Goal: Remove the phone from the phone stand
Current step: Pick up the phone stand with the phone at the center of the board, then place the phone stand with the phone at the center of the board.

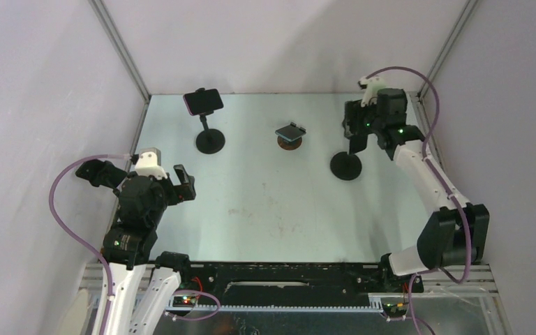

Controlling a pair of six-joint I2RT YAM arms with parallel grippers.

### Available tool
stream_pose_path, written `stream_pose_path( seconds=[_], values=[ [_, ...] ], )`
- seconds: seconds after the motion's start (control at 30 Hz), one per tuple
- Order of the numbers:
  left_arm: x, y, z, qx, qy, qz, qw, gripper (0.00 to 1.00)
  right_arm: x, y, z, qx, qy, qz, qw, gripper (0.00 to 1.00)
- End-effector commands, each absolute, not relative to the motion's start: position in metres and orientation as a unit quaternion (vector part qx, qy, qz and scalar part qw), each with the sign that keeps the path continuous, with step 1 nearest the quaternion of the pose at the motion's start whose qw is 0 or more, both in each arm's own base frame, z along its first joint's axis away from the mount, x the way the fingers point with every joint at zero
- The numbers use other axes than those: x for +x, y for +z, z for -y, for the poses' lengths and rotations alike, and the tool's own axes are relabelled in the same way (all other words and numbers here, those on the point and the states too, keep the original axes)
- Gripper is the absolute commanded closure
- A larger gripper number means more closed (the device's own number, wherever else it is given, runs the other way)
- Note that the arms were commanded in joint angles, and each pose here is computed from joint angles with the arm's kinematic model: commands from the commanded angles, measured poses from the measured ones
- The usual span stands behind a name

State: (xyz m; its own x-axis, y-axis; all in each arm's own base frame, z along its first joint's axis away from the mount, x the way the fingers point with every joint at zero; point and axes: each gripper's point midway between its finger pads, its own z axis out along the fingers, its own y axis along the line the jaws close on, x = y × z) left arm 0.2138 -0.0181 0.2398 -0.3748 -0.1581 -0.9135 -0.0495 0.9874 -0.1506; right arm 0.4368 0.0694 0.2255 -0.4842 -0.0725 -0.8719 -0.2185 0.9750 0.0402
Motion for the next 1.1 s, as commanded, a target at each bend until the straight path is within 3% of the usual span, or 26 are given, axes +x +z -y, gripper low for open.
stream_pose_path(
  seconds=[0.0,0.53,0.9,0.97,1.03,1.07],
  values=[
    [0.220,0.241,0.020,-0.065,-0.055,-0.825,0.559,0.02,0.414,0.298,-0.115,-0.161,0.097,-0.789,0.585,1.00],
    [0.221,0.240,0.020,-0.065,-0.054,-0.827,0.556,0.02,0.246,0.291,-0.314,-0.420,0.244,-0.688,0.540,1.00],
    [0.221,0.239,0.021,-0.064,-0.055,-0.828,0.554,0.02,0.177,0.256,-0.368,-0.486,0.282,-0.657,0.502,1.00],
    [0.220,0.240,0.020,-0.065,-0.054,-0.827,0.556,0.02,0.173,0.252,-0.369,-0.485,0.291,-0.660,0.494,0.96],
    [0.220,0.240,0.019,-0.066,-0.053,-0.826,0.557,0.02,0.170,0.248,-0.366,-0.482,0.294,-0.666,0.488,0.75],
    [0.220,0.241,0.019,-0.067,-0.052,-0.826,0.558,0.02,0.169,0.245,-0.365,-0.482,0.292,-0.671,0.482,0.59]
  ],
)
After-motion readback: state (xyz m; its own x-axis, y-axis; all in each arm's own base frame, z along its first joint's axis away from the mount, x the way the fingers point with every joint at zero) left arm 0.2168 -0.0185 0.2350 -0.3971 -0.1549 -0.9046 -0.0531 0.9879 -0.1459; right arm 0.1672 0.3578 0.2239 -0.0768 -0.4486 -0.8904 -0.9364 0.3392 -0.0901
